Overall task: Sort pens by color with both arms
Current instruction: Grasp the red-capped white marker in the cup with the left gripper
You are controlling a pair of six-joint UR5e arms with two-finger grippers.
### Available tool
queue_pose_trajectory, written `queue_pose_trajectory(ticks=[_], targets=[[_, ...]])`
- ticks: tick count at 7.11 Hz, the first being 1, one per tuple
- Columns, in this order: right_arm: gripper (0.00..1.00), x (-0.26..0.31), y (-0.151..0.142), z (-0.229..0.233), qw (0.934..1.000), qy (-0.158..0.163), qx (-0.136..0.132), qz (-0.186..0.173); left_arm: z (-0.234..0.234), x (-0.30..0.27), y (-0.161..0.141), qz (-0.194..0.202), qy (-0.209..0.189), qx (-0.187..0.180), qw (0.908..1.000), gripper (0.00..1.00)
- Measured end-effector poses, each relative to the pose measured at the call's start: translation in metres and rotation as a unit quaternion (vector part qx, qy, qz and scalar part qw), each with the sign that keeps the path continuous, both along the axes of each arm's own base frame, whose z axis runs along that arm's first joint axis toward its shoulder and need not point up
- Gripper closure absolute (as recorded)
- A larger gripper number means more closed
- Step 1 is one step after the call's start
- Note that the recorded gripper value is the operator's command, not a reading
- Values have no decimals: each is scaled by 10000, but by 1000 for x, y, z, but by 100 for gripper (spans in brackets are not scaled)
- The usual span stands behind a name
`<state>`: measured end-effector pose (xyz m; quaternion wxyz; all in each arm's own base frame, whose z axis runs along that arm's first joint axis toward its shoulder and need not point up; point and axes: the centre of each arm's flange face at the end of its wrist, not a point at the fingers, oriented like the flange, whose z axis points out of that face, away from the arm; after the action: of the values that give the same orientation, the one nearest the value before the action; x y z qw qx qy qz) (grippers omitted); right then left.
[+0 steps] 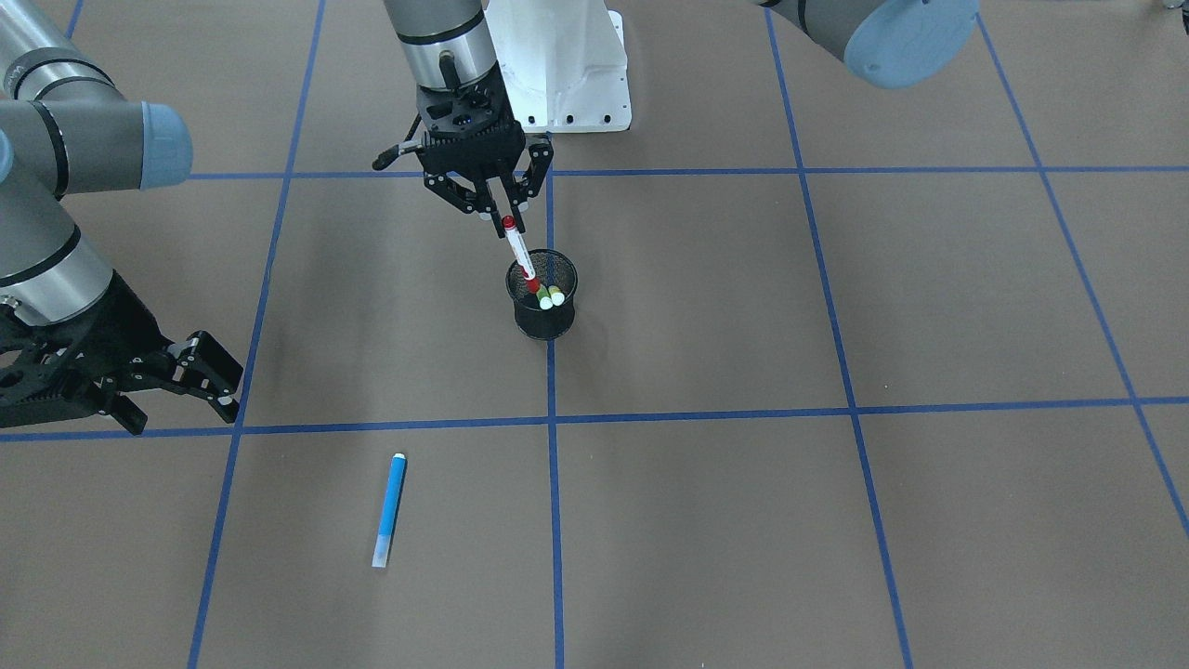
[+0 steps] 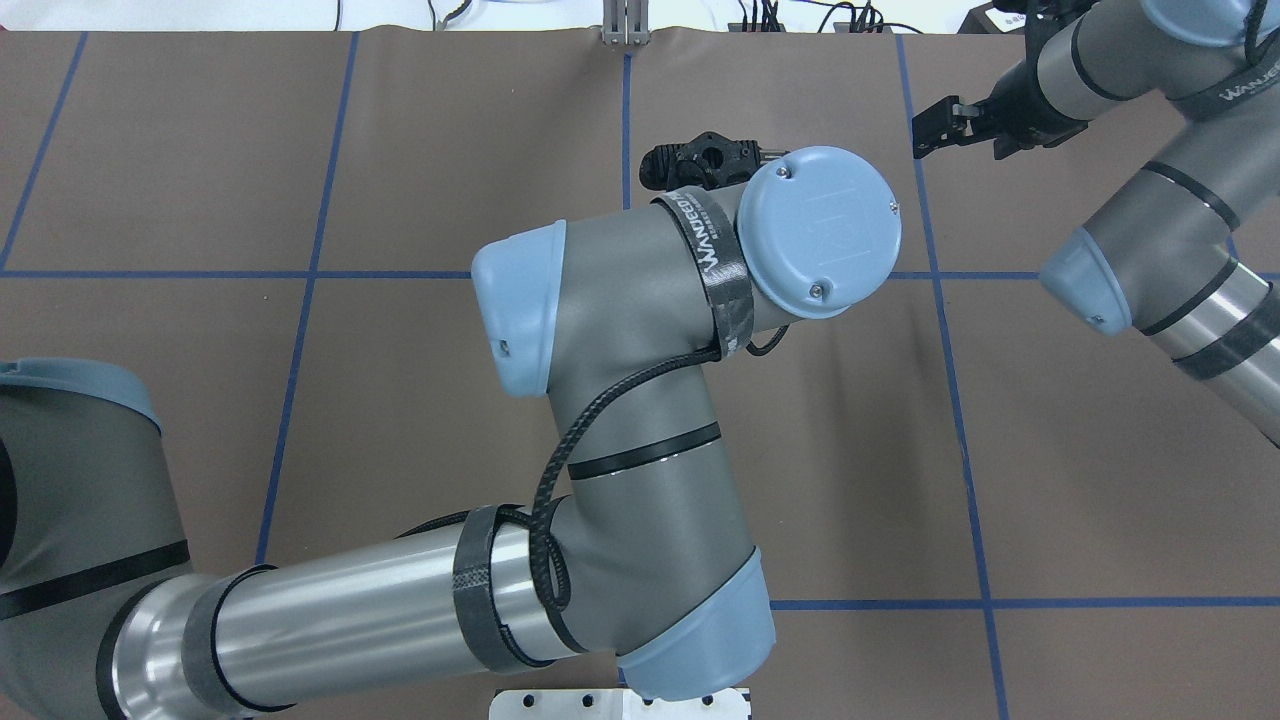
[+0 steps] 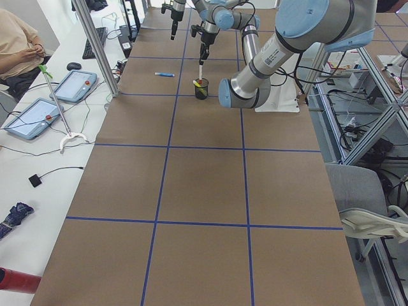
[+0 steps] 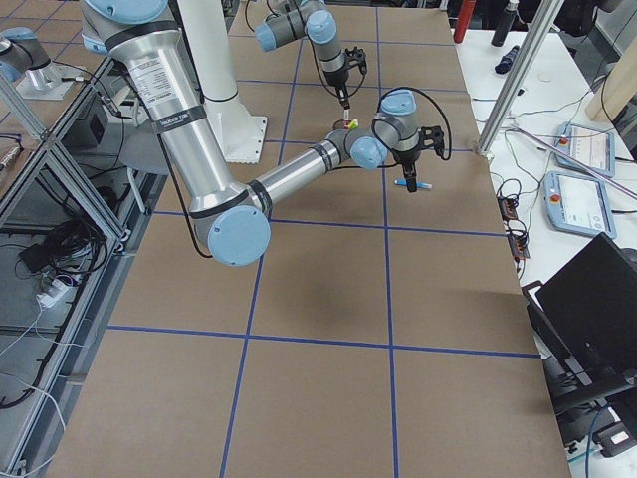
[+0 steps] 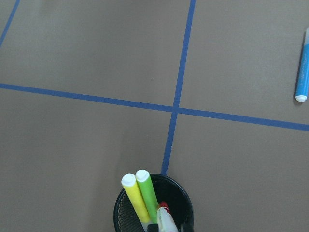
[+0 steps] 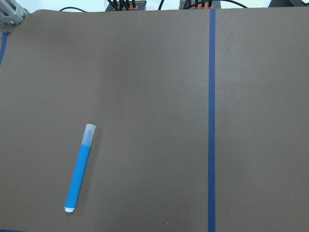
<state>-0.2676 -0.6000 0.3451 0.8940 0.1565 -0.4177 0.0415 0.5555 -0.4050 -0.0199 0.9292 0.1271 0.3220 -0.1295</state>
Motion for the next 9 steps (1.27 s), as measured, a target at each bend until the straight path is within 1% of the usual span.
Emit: queue_pose_trajectory(ticks=[2, 3, 4, 6, 7, 9], targets=[[1, 0, 0, 1, 10000, 4, -4, -1, -11, -40, 10, -161, 302, 499, 9982, 100], [1, 0, 0, 1, 10000, 7, -8, -2, -10, -56, 11, -347, 473, 793, 9951, 100], [1, 0, 0, 2, 10000, 10, -13, -4, -8, -64, 7, -571, 674, 1163, 9893, 100], [1, 1, 0, 2, 10000, 10, -19, -3, 3, -65, -6, -863, 1076, 2037, 9693, 100], [1, 1, 0, 2, 10000, 12, -23, 1, 9, -54, -17, -1013, 1195, 2371, 9588, 100], [1, 1, 0, 4, 10000, 19, -34, 4, 32, -17, -53, -1260, 1482, 2765, 9411, 100]])
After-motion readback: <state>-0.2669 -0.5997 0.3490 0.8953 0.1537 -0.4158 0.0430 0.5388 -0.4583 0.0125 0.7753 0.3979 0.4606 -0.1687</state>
